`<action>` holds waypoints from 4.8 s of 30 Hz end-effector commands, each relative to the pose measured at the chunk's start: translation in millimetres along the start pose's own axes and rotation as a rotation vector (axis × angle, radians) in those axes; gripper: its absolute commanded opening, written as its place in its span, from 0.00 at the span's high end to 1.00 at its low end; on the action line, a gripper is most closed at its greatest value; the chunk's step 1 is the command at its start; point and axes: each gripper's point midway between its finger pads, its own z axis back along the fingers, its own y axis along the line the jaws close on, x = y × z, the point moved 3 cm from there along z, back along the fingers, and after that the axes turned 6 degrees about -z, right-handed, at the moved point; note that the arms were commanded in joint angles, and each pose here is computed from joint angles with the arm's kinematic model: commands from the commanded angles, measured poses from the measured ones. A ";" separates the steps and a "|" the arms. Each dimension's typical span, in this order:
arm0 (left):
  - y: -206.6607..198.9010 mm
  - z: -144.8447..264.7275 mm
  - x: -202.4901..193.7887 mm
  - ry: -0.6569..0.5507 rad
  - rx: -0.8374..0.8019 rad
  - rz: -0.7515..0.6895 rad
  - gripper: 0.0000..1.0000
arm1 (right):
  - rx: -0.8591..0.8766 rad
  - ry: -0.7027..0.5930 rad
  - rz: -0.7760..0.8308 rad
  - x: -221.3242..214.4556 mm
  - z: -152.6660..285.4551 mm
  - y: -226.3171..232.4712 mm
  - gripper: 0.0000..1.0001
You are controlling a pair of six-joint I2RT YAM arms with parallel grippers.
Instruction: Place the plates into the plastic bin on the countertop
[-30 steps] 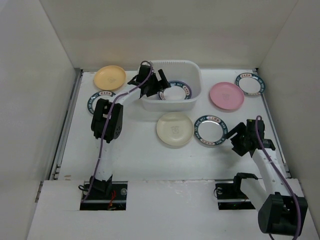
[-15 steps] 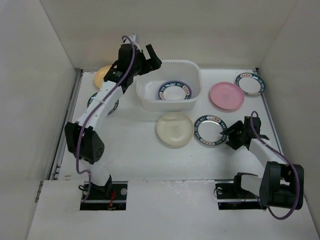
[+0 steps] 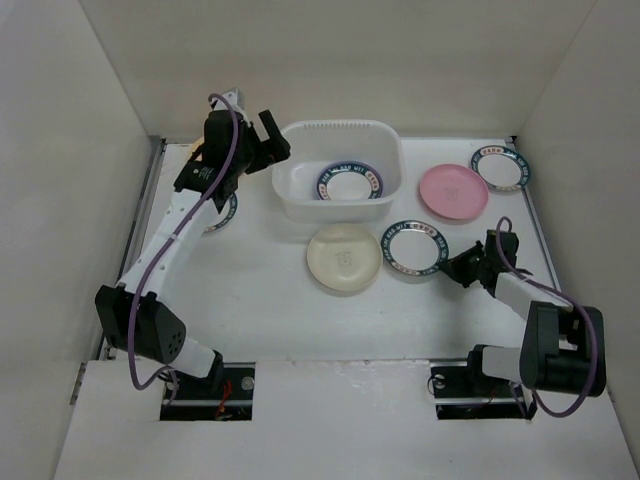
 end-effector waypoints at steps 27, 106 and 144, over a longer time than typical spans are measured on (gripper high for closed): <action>62.4 67.8 -114.7 0.154 0.195 0.064 0.00 | 0.440 -0.353 0.342 21.0 198.9 249.3 1.00; -15.0 104.2 -64.1 0.153 -0.086 -0.012 0.94 | -0.030 -0.375 0.218 53.8 56.8 72.4 0.17; -9.4 -169.8 -77.8 0.288 0.005 -0.129 0.11 | -0.069 -0.441 -0.035 108.6 39.5 54.9 0.18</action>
